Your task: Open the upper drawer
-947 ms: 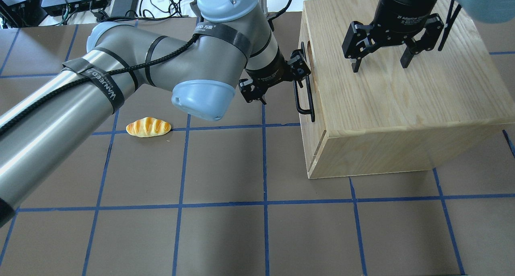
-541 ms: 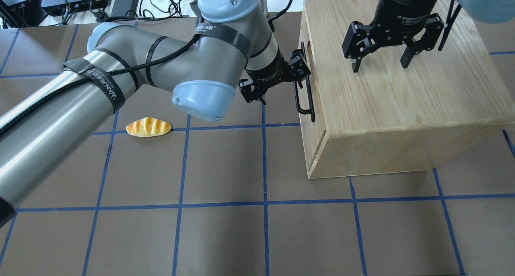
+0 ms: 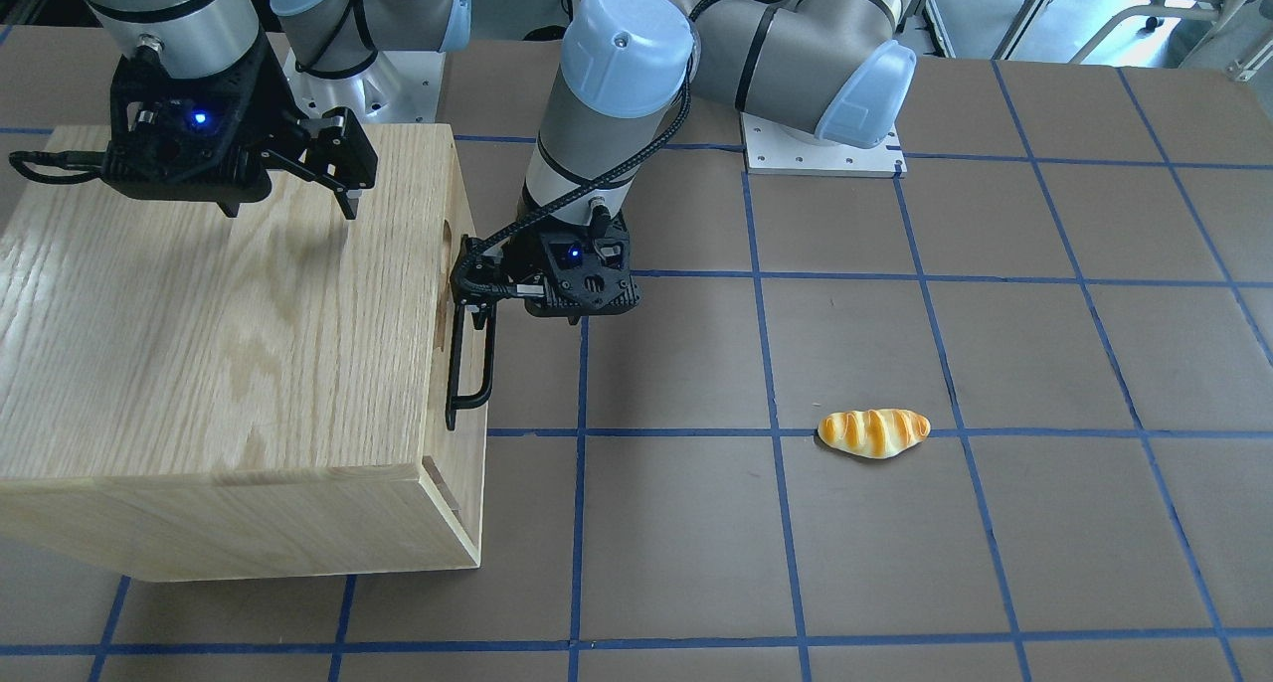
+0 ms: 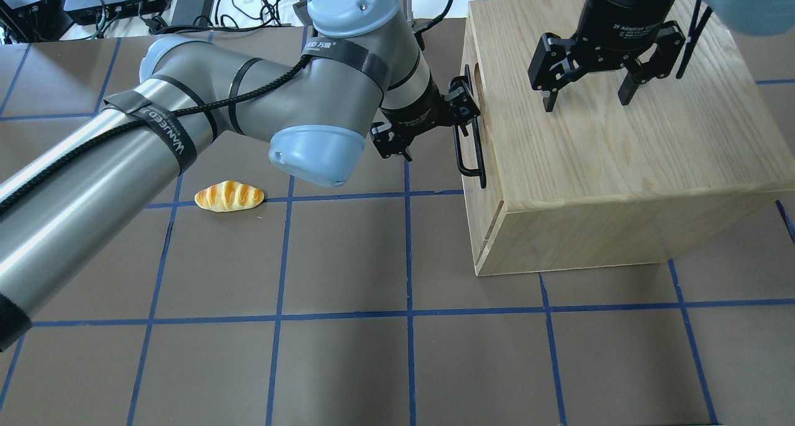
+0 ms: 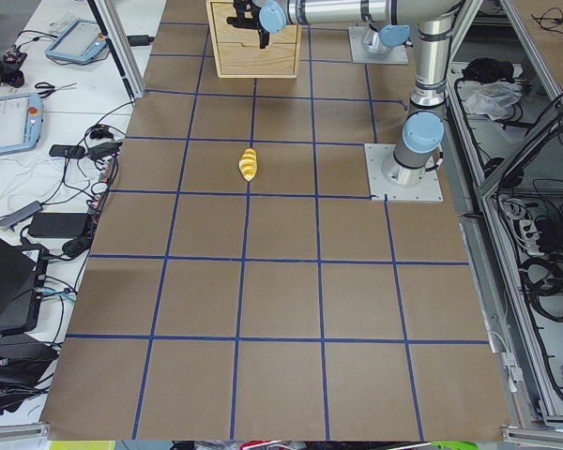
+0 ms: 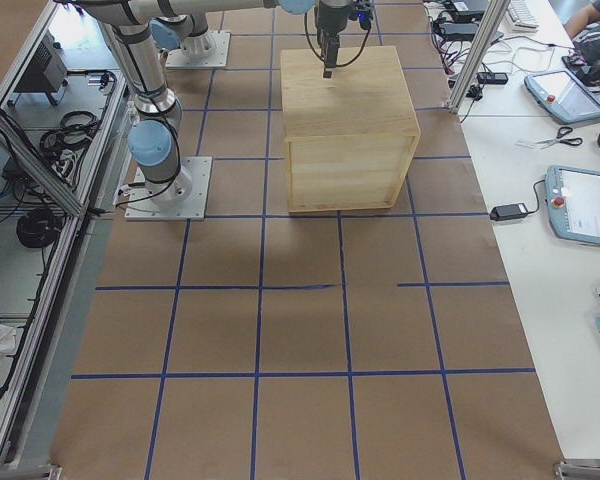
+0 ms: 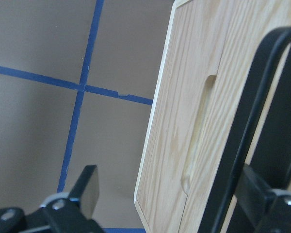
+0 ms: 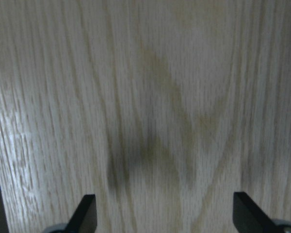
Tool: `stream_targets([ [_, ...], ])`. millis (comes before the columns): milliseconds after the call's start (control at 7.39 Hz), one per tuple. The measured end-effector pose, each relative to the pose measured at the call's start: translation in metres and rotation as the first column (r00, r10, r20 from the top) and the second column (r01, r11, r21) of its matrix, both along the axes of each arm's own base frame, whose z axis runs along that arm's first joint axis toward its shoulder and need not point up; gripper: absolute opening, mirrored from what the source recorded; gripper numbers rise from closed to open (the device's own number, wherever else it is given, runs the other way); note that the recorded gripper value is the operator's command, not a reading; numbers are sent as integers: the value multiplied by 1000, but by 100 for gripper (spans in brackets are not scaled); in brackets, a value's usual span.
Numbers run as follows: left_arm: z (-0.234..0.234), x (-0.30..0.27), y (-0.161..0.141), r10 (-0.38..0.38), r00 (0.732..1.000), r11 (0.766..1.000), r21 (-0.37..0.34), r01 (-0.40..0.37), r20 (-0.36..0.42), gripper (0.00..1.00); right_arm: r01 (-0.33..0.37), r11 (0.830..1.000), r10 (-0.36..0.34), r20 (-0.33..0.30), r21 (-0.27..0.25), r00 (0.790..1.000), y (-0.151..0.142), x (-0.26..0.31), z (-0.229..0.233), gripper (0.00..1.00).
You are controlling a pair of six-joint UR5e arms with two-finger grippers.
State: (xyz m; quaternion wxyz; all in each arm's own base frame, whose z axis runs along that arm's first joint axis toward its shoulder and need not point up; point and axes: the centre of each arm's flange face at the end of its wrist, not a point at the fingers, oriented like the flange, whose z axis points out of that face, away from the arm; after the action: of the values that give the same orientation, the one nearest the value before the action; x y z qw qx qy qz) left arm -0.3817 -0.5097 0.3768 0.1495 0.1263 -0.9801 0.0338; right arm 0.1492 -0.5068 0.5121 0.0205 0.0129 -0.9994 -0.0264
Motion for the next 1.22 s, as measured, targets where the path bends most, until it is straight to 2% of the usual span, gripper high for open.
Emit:
stream_targets([
  [677, 3, -2, -6, -15, 1000, 999, -38, 15, -10, 100, 1, 1000, -1, 0, -1, 1000, 0, 0, 0, 100],
  [1218, -4, -2, -6, -18, 1000, 999, -32, 18, -6, 100, 0, 1000, 0, 0, 0, 1000, 0, 0, 0, 100],
])
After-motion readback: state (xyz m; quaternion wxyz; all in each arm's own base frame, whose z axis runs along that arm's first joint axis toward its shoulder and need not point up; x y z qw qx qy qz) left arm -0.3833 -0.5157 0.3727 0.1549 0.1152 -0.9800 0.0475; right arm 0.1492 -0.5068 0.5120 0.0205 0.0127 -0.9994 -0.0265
